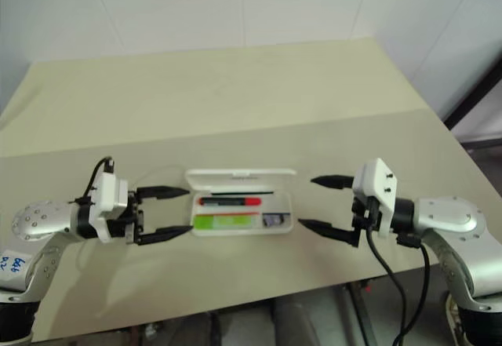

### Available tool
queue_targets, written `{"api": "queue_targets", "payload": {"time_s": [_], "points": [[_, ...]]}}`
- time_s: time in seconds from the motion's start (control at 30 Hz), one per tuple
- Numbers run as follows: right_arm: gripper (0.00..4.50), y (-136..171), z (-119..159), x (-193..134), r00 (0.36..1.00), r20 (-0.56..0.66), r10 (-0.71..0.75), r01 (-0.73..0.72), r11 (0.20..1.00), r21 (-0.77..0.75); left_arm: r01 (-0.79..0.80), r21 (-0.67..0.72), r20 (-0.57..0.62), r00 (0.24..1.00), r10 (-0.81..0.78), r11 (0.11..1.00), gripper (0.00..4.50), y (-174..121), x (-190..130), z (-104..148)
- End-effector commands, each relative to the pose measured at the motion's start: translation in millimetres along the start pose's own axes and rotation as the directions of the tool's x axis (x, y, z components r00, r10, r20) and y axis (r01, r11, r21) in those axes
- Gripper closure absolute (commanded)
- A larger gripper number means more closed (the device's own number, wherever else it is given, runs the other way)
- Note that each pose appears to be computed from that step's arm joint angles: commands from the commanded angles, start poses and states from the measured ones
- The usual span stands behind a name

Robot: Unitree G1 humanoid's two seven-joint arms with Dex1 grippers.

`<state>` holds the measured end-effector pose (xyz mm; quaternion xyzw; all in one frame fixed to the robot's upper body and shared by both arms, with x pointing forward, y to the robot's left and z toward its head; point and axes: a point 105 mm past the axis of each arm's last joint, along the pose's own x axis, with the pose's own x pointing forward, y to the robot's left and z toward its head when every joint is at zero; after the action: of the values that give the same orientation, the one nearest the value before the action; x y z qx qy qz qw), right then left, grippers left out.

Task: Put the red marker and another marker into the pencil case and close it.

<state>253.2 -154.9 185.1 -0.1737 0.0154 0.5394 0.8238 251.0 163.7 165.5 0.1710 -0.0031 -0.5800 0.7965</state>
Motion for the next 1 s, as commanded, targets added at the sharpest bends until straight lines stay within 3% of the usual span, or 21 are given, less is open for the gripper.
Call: {"api": "queue_targets", "payload": {"time_s": [0.03, 0.23, 0.3, 0.43, 0.63, 0.77, 1.0], "points": [[0.00, -2, 5, 4, 1.000, 0.013, -0.001, 0.002, 0.999, -0.047, -0.009, 0.042, 0.039, 0.999, 0.007, 0.999, 2.36, 3, -6, 13], [0.00, -5, 2, 8, 1.000, 0.010, 0.008, -0.007, 0.998, -0.059, -0.042, 0.032, 0.066, 0.997, 0.040, 0.999, 4.44, 5, -13, 20], [0.00, -6, 2, 9, 1.000, 0.011, 0.010, -0.009, 0.998, -0.062, -0.072, 0.048, 0.084, 0.994, 0.068, 0.996, 4.48, 9, -15, 25], [0.00, -11, 1, 9, 1.000, 0.010, 0.002, -0.001, 0.997, -0.071, -0.326, 0.044, 0.236, 0.922, 0.307, 0.944, 4.48, 51, -30, 54], [0.00, -16, 5, 12, 1.000, 0.018, -0.012, 0.014, 0.996, -0.090, -0.421, 0.028, 0.167, 0.896, 0.412, 0.906, 4.48, 82, -26, 42], [0.00, -17, 9, 12, 0.999, 0.026, -0.019, 0.022, 0.995, -0.101, -0.353, 0.063, 0.057, 0.935, 0.350, 0.933, 4.48, 85, -3, 22], [0.00, -19, 17, 8, 0.998, 0.035, -0.049, 0.053, 0.991, -0.119, -0.186, 0.047, 0.063, 0.981, 0.183, 0.981, 4.48, 77, 31, 20]]}}
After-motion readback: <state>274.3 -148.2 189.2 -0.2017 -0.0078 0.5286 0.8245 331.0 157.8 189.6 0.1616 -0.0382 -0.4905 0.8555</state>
